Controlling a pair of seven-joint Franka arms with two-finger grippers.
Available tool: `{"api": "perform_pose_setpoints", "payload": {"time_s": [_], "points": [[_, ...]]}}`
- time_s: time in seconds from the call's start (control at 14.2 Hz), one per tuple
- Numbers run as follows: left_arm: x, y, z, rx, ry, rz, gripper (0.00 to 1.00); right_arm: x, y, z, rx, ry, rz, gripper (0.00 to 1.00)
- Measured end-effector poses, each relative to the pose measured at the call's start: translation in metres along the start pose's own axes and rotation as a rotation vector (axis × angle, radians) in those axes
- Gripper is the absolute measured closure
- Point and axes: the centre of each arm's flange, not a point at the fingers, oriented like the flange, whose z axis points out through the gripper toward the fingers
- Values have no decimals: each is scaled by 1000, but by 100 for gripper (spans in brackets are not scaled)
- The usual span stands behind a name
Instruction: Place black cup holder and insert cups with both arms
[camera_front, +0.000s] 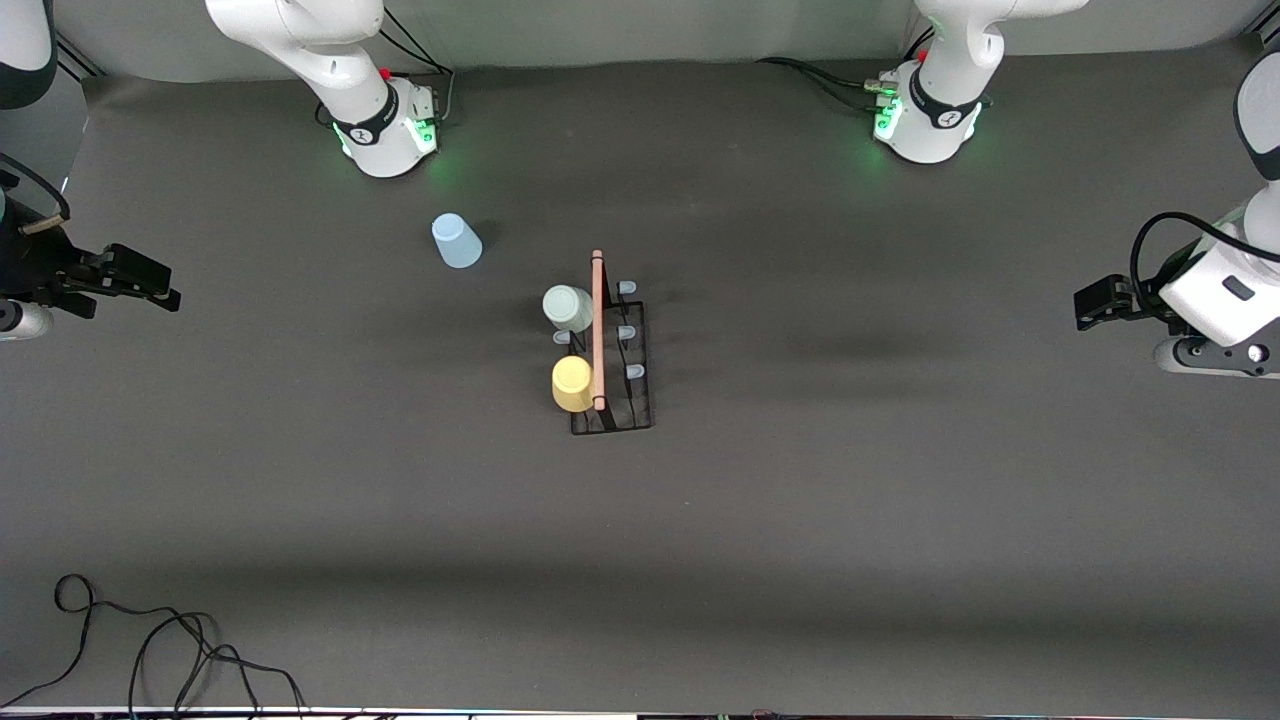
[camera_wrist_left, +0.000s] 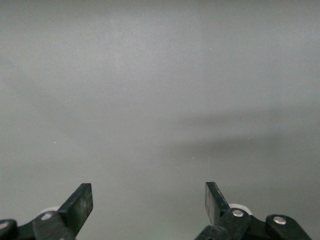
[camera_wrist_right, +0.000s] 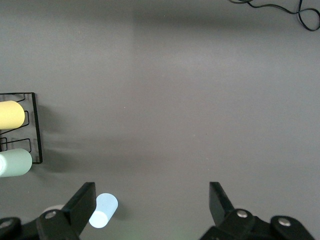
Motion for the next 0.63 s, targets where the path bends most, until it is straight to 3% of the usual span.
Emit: {"api": "perform_pose_setpoints", "payload": {"time_s": [0.63], "points": [[0, 0, 0, 0, 0, 0, 0, -1, 0, 0, 0, -1, 8, 0]]}}
